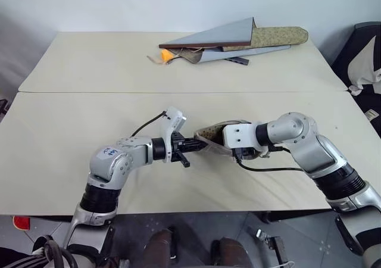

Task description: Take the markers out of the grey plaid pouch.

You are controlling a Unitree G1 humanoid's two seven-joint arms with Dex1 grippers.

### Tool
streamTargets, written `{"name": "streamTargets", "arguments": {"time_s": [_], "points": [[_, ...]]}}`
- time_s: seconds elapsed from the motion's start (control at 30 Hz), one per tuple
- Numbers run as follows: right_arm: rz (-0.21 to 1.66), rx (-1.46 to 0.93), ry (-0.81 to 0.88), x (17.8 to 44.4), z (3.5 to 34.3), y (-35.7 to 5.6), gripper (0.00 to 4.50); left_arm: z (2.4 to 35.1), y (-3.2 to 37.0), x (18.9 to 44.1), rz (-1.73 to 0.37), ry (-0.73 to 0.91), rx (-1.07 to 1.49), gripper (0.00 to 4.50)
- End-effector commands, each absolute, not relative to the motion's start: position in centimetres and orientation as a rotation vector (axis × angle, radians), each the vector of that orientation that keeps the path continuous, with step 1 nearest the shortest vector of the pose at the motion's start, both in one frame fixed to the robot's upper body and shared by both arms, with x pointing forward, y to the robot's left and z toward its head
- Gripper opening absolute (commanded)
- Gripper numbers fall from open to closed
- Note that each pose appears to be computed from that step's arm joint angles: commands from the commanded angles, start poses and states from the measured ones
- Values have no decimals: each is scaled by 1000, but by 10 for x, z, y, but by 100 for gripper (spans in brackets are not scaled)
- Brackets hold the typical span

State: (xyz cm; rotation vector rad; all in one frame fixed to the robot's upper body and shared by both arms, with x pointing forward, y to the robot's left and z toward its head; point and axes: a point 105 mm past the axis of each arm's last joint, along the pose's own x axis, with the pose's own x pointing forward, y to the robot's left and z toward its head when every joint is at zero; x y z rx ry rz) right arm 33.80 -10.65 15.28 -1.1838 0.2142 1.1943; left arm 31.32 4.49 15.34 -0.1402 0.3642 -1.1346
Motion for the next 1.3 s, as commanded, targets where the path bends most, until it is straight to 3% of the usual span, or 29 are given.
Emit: {"name": "streamTargets", "arguments": {"time_s": [0.03,0.17,0.2,0.63,1.0,1.13,1.3], "points": [[1143,-1224,270,344,149,-125,188,167,44,312,-1148,303,-125,0],[1147,-1221,286,343,150,-128,51,168,44,312,-1148,302,-131,0],[1145,-1220,271,343,154,-127,41,168,45,312,-1146,301,-128,0],[1224,-975,150,324,208,-107,41,168,45,315,-1139,300,-134,0],[1282,-691,78,311,230,-104,41,168,45,316,-1137,301,-136,0],[1282,-604,30,306,248,-102,41,168,46,316,-1134,300,-125,0],[1231,-404,-120,305,295,-103,41,168,44,317,-1137,297,-120,0]]}}
